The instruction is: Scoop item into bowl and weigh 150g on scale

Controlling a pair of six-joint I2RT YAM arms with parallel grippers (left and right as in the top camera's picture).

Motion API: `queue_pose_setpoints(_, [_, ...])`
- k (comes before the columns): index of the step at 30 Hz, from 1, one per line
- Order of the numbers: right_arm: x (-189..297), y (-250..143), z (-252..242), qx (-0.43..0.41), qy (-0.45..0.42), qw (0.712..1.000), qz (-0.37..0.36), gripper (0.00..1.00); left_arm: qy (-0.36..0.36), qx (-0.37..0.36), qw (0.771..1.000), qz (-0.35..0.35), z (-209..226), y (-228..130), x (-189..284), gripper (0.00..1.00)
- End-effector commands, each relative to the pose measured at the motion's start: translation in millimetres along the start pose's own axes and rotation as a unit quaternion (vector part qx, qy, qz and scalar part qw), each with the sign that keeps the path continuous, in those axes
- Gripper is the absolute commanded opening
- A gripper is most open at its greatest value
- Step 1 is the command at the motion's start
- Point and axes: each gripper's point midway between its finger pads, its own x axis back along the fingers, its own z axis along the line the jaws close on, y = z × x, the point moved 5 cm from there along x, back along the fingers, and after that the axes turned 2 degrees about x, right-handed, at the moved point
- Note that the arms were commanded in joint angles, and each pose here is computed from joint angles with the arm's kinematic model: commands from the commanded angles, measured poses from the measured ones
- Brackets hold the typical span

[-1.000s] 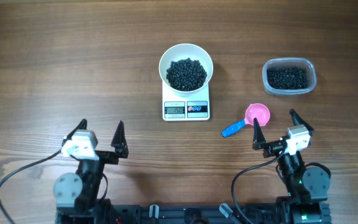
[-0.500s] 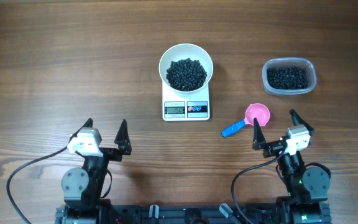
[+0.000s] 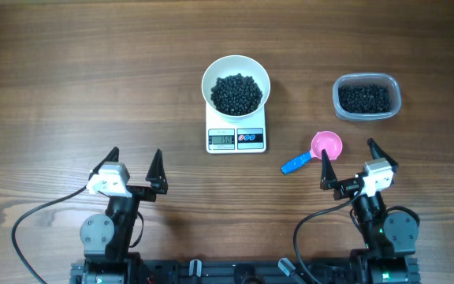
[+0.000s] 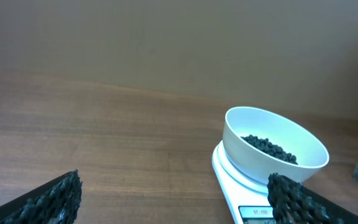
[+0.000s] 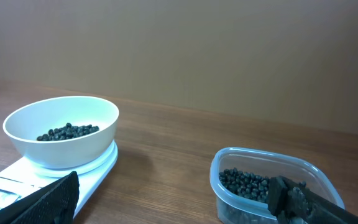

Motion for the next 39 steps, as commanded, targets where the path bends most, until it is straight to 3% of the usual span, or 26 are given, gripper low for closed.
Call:
queue_pose_setpoints(1, [0.4, 1.2, -1.0, 0.002, -0.006, 1.0, -0.005, 1.0, 0.001, 0.007, 1.0, 0.011, 1.8, -7.7, -0.3, 1.0])
queue_pose_setpoints(8, [0.4, 1.2, -1.0, 0.002, -0.006, 1.0, -0.005, 1.0, 0.003, 0.054, 0.999, 0.01, 2.1, -7.7, -0.3, 1.0])
queue_pose_setpoints(15, [0.4, 1.3, -1.0, 0.002, -0.006, 1.0, -0.005, 1.0, 0.004, 0.013, 1.0, 0.01, 2.5, -7.6, -0.3, 1.0])
queue_pose_setpoints(39, [0.4, 1.3, -1.0, 0.002, -0.006, 1.0, -0.005, 1.0, 0.004, 0.017, 1.0, 0.009, 2.4, -7.1, -0.3, 1.0])
